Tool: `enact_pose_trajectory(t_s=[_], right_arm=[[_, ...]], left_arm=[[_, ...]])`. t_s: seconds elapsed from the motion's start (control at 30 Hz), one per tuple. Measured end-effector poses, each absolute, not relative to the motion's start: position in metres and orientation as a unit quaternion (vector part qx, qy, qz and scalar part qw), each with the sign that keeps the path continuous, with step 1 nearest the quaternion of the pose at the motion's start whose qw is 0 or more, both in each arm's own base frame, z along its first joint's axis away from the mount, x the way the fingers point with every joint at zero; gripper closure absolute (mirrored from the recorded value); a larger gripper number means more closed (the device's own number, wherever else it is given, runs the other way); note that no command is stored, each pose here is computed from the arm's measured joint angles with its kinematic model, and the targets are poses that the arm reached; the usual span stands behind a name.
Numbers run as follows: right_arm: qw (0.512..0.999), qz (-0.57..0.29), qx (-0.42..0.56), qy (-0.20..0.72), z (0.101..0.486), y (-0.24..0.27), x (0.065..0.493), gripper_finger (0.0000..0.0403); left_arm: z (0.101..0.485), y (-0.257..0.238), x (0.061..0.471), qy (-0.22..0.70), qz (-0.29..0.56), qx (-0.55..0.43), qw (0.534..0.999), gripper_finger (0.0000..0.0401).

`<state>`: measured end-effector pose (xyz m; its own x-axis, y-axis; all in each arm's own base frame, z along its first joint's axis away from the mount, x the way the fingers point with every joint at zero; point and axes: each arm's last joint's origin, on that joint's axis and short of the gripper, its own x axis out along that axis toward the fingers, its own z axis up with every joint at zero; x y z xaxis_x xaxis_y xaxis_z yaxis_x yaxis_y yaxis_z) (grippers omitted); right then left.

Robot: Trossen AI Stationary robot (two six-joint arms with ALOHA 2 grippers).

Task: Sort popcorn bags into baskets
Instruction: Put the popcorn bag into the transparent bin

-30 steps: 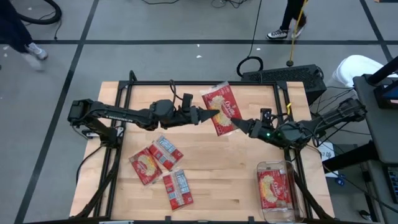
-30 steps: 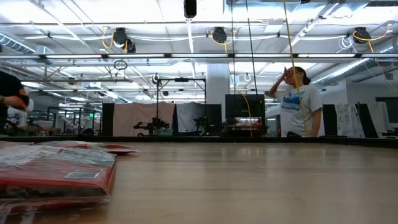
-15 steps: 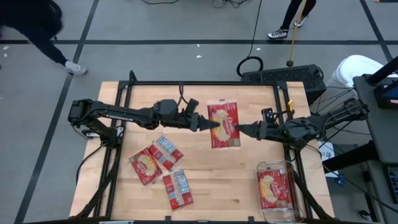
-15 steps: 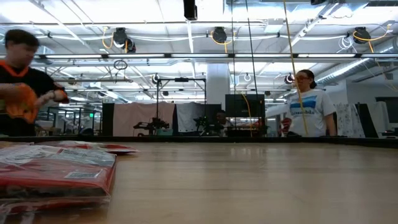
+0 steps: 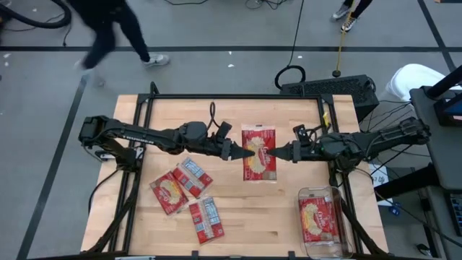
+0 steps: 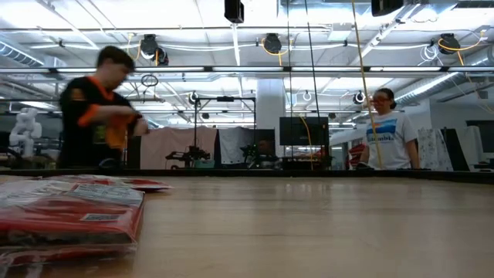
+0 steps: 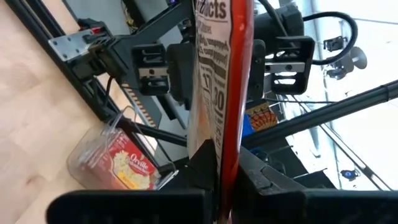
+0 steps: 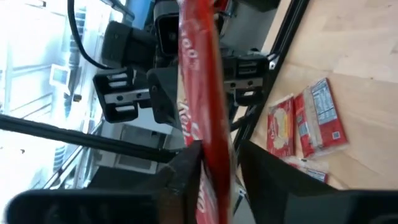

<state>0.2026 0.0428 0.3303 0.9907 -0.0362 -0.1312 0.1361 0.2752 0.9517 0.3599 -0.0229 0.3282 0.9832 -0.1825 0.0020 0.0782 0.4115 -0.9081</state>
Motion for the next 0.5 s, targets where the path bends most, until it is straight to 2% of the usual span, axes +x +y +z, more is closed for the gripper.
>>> enact_pose_trajectory(t_s=[0.1, 0.23, 0.5], right_arm=[[0.804, -0.048, 0.591, 0.050, 0.329, 0.042, 0.203, 0.0344], [0.811, -0.041, 0.582, 0.044, 0.333, 0.042, 0.200, 0.0392], [0.795, -0.019, 0.601, 0.076, 0.333, 0.043, 0.190, 0.0394]], left_arm=[[0.326, -0.023, 0.360, 0.059, -0.068, -0.537, 0.839, 0.0372], [0.323, -0.024, 0.360, 0.071, -0.060, -0.536, 0.839, 0.0341], [0.319, -0.028, 0.359, 0.089, -0.056, -0.533, 0.840, 0.0259]])
